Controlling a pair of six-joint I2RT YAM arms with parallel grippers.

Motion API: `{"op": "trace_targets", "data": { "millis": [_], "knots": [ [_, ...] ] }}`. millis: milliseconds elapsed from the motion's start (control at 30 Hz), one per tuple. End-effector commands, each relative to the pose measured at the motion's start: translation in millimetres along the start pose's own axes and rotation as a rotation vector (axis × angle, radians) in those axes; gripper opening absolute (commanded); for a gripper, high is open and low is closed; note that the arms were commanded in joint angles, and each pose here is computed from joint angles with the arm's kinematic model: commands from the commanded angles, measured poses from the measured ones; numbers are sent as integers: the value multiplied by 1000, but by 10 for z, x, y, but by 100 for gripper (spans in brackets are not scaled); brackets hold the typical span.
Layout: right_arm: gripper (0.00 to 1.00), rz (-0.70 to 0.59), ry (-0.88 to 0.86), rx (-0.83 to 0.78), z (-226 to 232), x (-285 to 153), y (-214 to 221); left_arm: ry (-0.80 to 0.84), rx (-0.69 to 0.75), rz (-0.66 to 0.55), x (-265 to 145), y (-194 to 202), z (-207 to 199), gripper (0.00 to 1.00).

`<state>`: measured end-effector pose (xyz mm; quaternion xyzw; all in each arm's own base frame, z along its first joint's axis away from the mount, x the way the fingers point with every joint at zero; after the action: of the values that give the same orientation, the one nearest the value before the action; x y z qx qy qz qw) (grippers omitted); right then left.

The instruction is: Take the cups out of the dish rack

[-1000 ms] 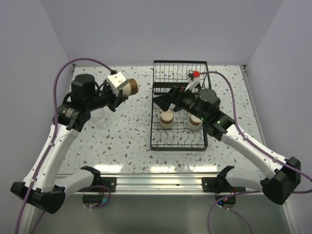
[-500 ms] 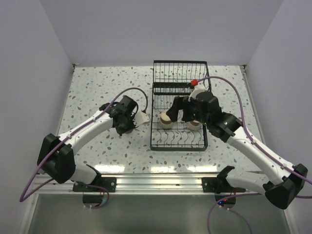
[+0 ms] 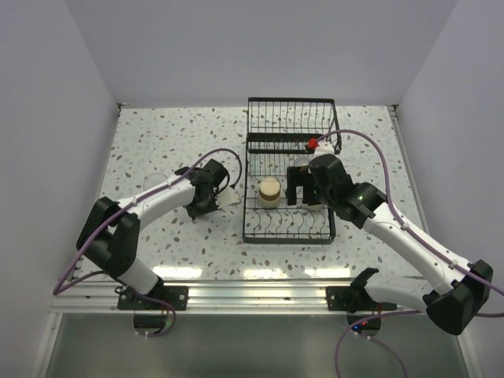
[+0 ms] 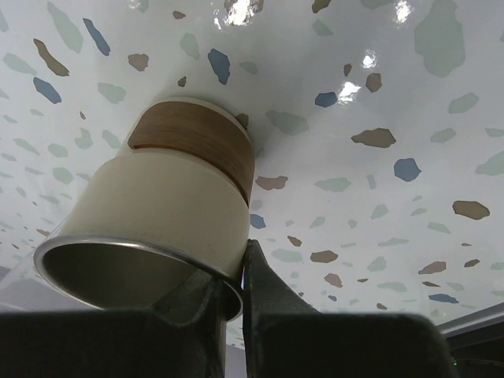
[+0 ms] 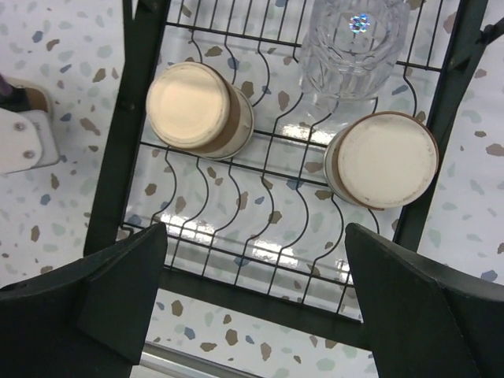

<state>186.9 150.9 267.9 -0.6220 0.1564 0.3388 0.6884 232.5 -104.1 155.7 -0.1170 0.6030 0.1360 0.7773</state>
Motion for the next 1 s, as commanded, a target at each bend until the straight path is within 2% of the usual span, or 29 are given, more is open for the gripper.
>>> {"op": "trace_targets", "data": {
  "millis": [0, 67, 100, 167, 200, 300, 500, 700, 967],
  "knots": [
    [98, -13, 100, -7, -114, 54, 27, -41, 17, -51, -58, -67, 77, 9],
    [98, -30, 147, -2, -163, 83, 21, -38, 17, -67, -102, -80, 82, 26],
    [98, -35, 161, -6, -177, 103, 18, -41, 13, -83, -136, -78, 87, 40],
    [98, -38, 187, -13, -211, 147, 17, -46, 10, -101, -197, -84, 94, 47],
    [98, -33, 202, -12, -230, 192, 20, -59, 3, -119, -259, -81, 104, 56],
    [98, -47, 226, -1, -296, 283, 22, -86, -24, -178, -460, -90, 145, 69],
    [98, -62, 266, 14, -417, 504, 68, -133, -100, -345, -951, -75, 175, 80],
    [98, -57, 287, 27, -515, 719, 144, -164, -177, -484, -1232, -39, 149, 82],
    [97, -39, 303, 29, -583, 900, 273, -153, -184, -521, -1271, -12, 102, 83]
  ]
}}
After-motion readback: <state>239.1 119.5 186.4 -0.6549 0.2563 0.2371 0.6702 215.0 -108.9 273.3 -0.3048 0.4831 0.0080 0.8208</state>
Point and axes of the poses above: each gripper's point midway between its finger pads, its own x axis out along the fingers, its own z axis along the line the jaws close on, y = z × x, the point moved 10 cm from there along -x, back along the fingers, and after that the axes turned 1 degree about x, right-handed, at the moved point
